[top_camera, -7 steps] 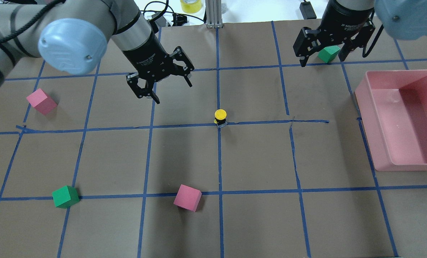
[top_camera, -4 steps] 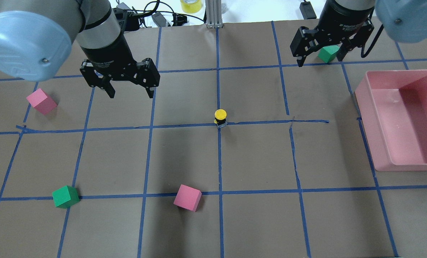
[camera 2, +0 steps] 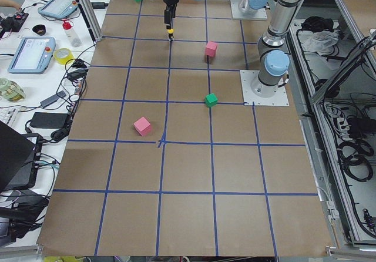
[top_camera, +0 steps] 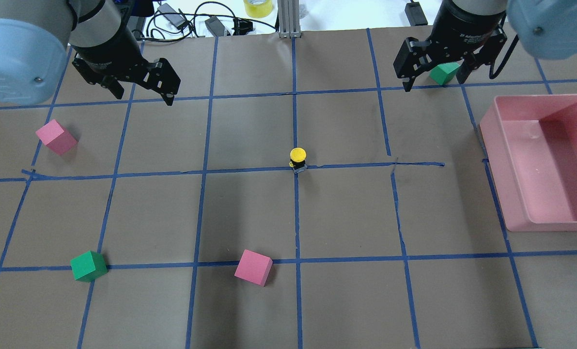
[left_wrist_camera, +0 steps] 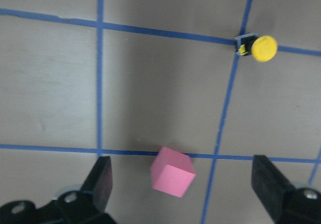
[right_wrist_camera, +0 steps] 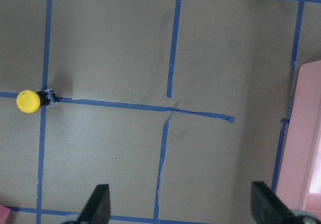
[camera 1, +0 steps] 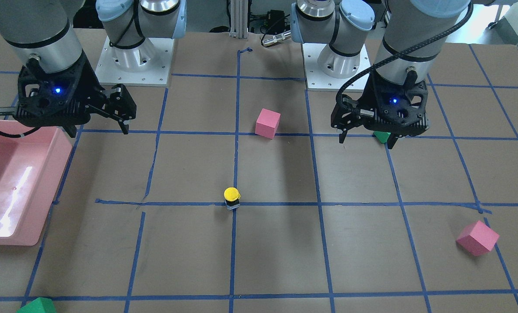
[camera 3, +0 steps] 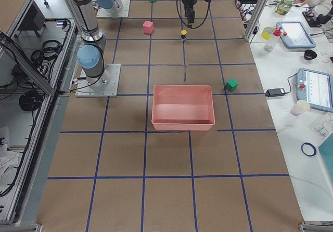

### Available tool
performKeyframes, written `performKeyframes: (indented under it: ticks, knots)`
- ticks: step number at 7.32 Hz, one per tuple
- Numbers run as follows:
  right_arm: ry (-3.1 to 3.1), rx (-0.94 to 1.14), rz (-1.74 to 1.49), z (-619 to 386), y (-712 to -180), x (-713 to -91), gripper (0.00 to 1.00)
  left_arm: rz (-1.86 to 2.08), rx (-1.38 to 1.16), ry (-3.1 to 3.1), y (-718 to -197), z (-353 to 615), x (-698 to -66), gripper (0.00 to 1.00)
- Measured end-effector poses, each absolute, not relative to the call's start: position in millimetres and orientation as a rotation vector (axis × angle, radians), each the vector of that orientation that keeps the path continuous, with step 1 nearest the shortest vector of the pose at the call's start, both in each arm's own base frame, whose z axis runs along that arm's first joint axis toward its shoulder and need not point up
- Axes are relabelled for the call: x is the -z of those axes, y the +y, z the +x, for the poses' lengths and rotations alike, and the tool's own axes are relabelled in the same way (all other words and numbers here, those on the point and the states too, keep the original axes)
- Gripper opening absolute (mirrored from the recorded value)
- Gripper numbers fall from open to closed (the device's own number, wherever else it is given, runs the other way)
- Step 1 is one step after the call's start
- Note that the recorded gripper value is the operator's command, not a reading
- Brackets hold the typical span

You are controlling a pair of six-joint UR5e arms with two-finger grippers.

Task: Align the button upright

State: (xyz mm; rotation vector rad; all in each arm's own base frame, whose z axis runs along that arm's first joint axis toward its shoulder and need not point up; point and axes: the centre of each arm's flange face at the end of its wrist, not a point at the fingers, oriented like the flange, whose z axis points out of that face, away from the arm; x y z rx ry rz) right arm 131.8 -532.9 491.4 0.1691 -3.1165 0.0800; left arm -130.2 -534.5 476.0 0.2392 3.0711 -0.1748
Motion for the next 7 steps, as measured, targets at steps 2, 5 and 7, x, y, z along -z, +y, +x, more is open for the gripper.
performKeyframes:
  ticks: [2, 5, 7]
  knots:
    - [-3.116, -0.08, 0.169, 131.8, -533.0, -490.7, 1.0, 0.216, 0.195, 3.081, -536.2, -135.9, -472.5, 1.0]
    - [-3.112, -0.09, 0.171, 131.6, -533.7, -491.0, 1.0, 0.251, 0.215, 3.09, -503.8, -154.5, -488.9, 1.0]
    - [-3.109, -0.092, 0.173, 131.3, -534.2, -490.7, 1.0, 0.25, 0.164, 3.101, -487.6, -153.8, -489.8, 1.0]
